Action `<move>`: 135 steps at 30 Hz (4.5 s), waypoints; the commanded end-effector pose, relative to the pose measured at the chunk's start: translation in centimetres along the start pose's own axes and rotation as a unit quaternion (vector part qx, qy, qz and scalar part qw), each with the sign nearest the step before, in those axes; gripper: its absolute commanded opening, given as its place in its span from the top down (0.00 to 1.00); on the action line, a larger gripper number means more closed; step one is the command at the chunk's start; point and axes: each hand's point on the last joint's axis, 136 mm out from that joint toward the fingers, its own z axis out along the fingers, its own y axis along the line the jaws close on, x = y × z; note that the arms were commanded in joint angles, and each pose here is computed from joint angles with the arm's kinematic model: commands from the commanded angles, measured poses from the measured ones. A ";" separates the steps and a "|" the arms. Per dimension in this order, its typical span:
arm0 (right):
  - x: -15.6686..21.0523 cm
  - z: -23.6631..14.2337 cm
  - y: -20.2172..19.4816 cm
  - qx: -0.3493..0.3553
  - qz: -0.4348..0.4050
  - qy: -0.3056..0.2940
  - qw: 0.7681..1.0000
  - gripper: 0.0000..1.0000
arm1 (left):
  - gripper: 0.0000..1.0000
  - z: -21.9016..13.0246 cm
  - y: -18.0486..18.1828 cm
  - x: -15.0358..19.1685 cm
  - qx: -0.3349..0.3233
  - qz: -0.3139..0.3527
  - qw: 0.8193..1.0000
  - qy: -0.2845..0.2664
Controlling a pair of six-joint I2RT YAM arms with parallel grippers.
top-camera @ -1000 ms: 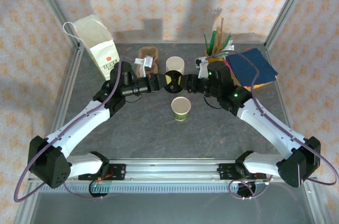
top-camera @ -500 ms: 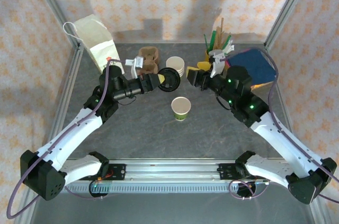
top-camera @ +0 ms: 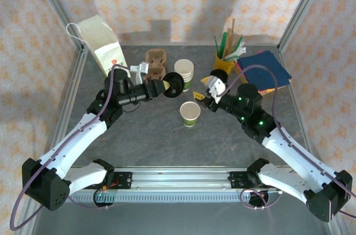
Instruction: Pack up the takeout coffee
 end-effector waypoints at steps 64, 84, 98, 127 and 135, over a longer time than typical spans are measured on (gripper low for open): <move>-0.4 3.7 7.7 -0.129 -0.259 0.012 0.957 1.00 | 0.37 -4.5 1.2 0.2 -0.115 -0.034 0.992 0.044; -2.5 6.8 2.2 -0.027 0.308 0.134 0.942 1.00 | 0.25 -11.7 2.9 -6.5 -0.189 0.095 0.947 -0.243; -0.1 3.8 -0.7 -0.063 0.587 0.133 0.796 1.00 | 0.25 -10.9 6.0 -5.2 -0.191 0.089 0.945 -0.249; 12.3 0.0 3.3 -0.029 0.735 0.232 0.636 1.00 | 0.27 -8.5 9.2 -3.1 -0.177 0.037 0.961 -0.210; 13.8 -0.2 4.2 -0.027 0.741 0.243 0.625 1.00 | 0.28 -8.5 9.6 -2.9 -0.180 0.033 0.961 -0.209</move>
